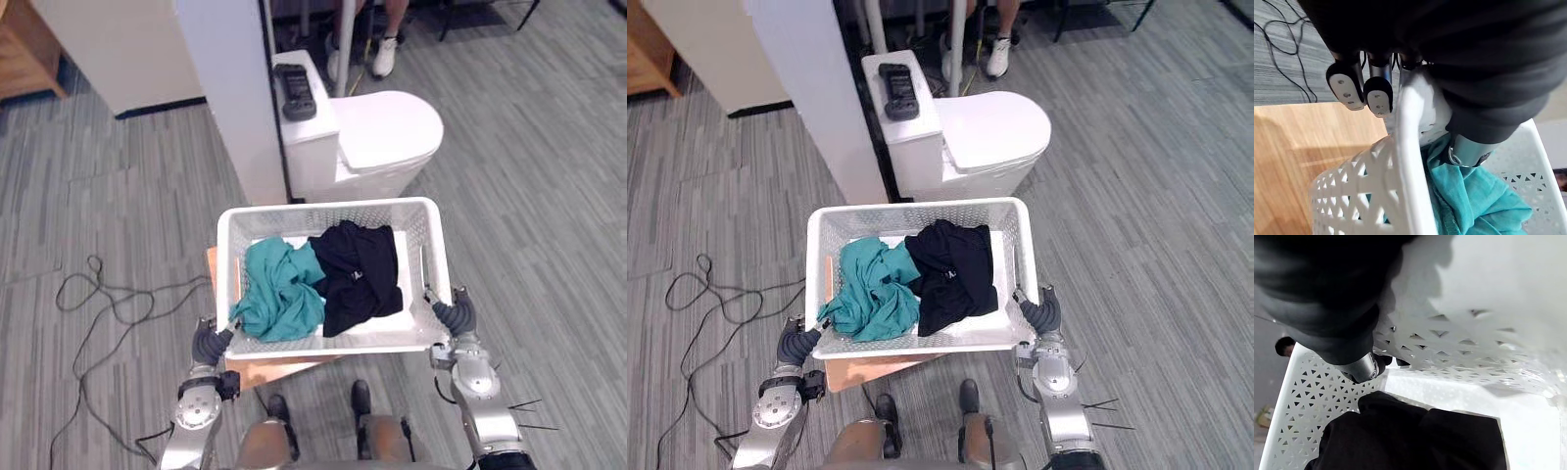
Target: Pick up the laundry basket with both hands and put the clothes into the washing machine.
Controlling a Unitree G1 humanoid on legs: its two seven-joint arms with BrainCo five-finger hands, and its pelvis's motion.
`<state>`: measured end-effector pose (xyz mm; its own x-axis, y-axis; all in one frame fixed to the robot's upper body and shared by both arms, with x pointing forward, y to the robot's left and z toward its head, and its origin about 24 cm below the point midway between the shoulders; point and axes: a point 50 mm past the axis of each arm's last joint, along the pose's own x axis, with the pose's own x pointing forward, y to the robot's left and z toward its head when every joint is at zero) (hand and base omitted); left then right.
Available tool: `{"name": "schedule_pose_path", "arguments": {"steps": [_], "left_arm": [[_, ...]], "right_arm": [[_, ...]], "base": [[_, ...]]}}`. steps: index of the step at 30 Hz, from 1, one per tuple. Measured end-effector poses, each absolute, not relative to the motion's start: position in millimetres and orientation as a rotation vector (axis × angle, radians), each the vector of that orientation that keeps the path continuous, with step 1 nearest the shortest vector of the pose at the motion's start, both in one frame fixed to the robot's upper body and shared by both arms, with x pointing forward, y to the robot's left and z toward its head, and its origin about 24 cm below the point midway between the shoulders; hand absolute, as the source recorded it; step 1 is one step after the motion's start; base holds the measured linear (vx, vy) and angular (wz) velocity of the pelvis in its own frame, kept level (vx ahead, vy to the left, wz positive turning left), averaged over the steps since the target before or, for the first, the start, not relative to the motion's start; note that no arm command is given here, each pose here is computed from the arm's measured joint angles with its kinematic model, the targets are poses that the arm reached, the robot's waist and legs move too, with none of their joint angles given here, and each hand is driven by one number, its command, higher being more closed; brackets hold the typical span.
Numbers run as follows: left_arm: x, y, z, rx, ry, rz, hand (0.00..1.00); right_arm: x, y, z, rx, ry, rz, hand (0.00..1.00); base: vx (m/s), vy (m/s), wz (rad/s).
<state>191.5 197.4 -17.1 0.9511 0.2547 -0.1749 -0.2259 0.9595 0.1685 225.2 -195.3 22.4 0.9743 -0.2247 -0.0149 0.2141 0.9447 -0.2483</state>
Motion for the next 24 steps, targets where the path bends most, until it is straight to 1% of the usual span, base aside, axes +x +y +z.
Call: {"name": "schedule_pose_path", "arguments": {"steps": [3, 8, 10, 14, 17, 19, 21, 24], "left_arm": [[195.0, 198.3, -11.0, 0.168, 0.169, 0.236, 1.00], [199.6, 205.6, -4.9, 0.188, 0.147, 0.255, 1.00], [198.3, 205.9, -4.9, 0.186, 0.149, 0.262, 1.00], [202.0, 205.6, 7.2, 0.169, 0.093, 0.286, 1.00], [194.2, 196.1, -3.8, 0.115, 0.143, 0.301, 1.00], [188.2, 195.7, -9.7, 0.111, 0.173, 0.307, 1.00], [187.9, 193.8, -10.9, 0.099, 0.178, 0.310, 1.00], [174.8, 199.0, -18.9, 0.097, 0.223, 0.340, 1.00]], "right_arm": [[227.0, -194.7, 31.9, -0.249, 0.002, -0.223, 1.00], [241.3, -187.7, 35.6, -0.231, -0.018, -0.206, 1.00], [242.4, -187.4, 33.6, -0.234, -0.009, -0.202, 1.00], [257.3, -186.8, 46.7, -0.246, -0.064, -0.186, 1.00], [253.3, -194.7, 36.6, -0.273, -0.014, -0.169, 1.00], [253.7, -195.6, 36.3, -0.287, -0.008, -0.151, 1.00], [253.7, -195.6, 36.1, -0.293, -0.005, -0.145, 1.00], [253.6, -187.8, 33.6, -0.298, 0.003, -0.110, 1.00]], "base": [[-0.09, 0.085, -1.39], [-0.08, 0.001, -1.99], [-0.01, -0.066, -2.22], [0.02, -0.128, -2.06], [0.23, -0.145, -1.53], [0.26, -0.079, -1.81], [0.25, 0.042, -1.71], [0.29, 0.132, -1.44]]}}
